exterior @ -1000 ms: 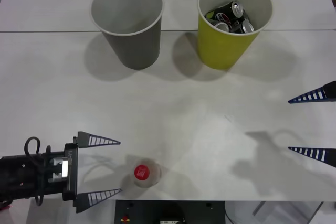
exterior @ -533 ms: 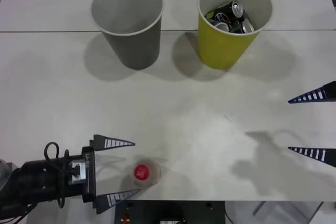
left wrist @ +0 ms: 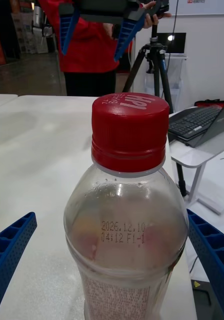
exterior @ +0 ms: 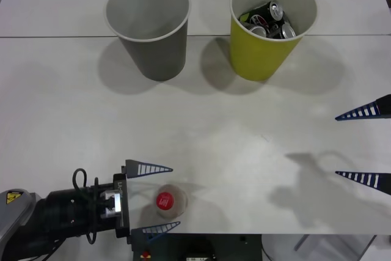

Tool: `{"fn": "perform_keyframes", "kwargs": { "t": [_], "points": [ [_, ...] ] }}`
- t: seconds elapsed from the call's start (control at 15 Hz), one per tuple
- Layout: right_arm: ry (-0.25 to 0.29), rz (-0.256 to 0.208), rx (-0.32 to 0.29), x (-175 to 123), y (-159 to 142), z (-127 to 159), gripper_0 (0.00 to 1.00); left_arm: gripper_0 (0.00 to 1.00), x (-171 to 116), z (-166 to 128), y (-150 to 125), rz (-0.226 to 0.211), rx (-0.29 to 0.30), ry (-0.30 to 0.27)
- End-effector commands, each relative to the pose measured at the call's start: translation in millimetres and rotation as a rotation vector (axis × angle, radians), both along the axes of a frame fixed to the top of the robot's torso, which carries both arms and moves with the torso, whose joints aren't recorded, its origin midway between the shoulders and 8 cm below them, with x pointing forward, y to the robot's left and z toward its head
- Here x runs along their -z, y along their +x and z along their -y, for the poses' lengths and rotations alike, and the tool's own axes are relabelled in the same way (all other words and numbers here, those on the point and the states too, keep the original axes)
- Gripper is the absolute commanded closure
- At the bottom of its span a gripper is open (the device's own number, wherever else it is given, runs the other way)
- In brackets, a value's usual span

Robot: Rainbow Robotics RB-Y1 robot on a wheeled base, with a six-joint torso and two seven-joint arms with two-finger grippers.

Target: Put the can into the green bin and the plastic bottle into the gray bin

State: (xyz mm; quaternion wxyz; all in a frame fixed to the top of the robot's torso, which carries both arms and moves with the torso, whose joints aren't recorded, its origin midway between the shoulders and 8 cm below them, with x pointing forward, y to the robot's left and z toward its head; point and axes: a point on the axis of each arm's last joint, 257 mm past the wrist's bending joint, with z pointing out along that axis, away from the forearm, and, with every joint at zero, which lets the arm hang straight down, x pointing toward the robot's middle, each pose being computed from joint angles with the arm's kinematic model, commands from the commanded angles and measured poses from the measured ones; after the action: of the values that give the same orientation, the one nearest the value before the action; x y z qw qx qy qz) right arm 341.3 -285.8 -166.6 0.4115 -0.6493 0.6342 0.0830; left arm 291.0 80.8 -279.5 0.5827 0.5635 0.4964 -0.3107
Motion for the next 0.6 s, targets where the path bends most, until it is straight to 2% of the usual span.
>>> {"fn": "perform_keyframes", "kwargs": {
  "t": [0.07,0.6],
  "points": [
    [0.0,0.0,0.0,0,0,0,0.0,0.0,4,10,0,0.006,0.001,0.004],
    [0.0,0.0,0.0,0,0,0,0.0,0.0,12,33,6,0.019,0.013,0.037]
  ]
}}
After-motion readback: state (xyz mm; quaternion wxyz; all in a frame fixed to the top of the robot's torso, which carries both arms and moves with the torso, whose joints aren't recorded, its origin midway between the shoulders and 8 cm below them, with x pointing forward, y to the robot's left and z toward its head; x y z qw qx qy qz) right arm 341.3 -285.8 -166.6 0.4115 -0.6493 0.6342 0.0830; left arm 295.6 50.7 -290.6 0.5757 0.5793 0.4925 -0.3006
